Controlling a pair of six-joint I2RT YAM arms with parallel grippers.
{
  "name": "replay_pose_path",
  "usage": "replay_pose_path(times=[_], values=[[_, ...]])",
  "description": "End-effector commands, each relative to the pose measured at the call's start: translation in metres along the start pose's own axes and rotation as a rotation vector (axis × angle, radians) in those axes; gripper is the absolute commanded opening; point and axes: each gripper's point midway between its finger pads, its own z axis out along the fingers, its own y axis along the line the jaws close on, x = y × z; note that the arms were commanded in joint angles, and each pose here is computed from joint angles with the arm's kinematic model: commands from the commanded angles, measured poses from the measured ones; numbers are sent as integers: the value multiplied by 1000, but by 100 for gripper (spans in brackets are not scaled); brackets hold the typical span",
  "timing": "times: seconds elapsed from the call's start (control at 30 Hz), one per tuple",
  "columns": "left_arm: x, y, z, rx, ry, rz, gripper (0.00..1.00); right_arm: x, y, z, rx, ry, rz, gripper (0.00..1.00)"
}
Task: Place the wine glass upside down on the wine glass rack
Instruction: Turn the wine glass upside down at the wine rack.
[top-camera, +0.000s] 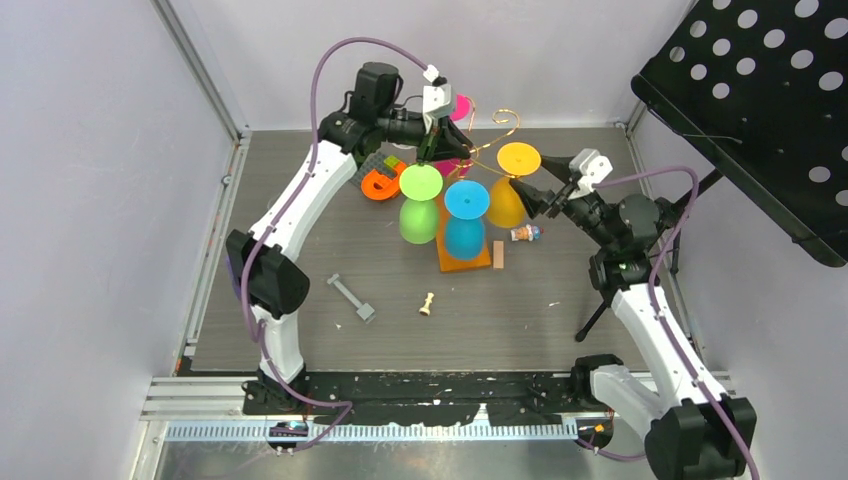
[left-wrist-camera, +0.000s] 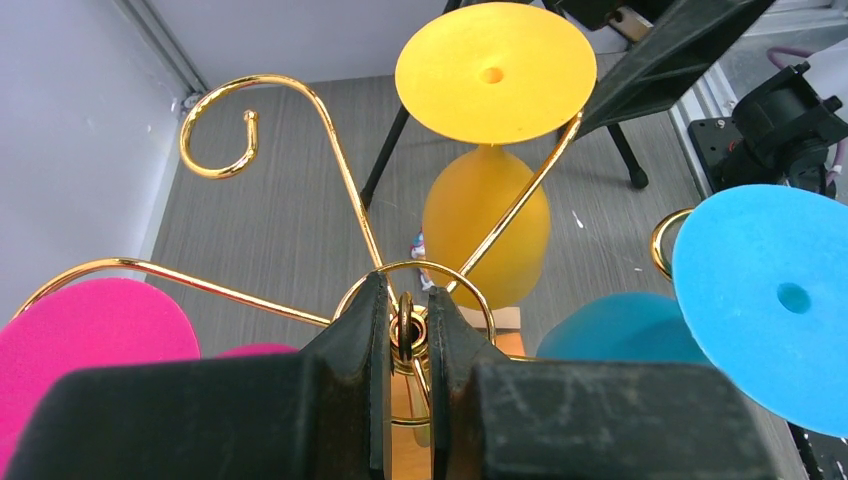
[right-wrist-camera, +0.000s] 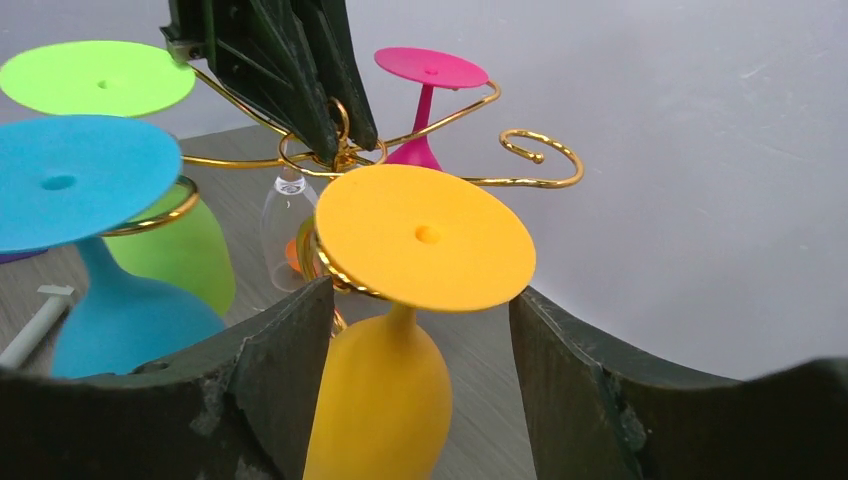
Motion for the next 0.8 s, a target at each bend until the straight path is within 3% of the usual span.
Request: replay_pose_path(times=[0.0, 0.63, 0.77], values=[[29, -13, 11, 48, 63, -161, 0, -21, -3, -14, 69, -51, -53, 72], [46, 20, 10, -29, 31, -248, 0, -57, 12, -74, 220, -85, -51, 77], [44, 25, 5, -50, 21, -263, 9, -57, 19, -79, 201, -76, -52, 78]])
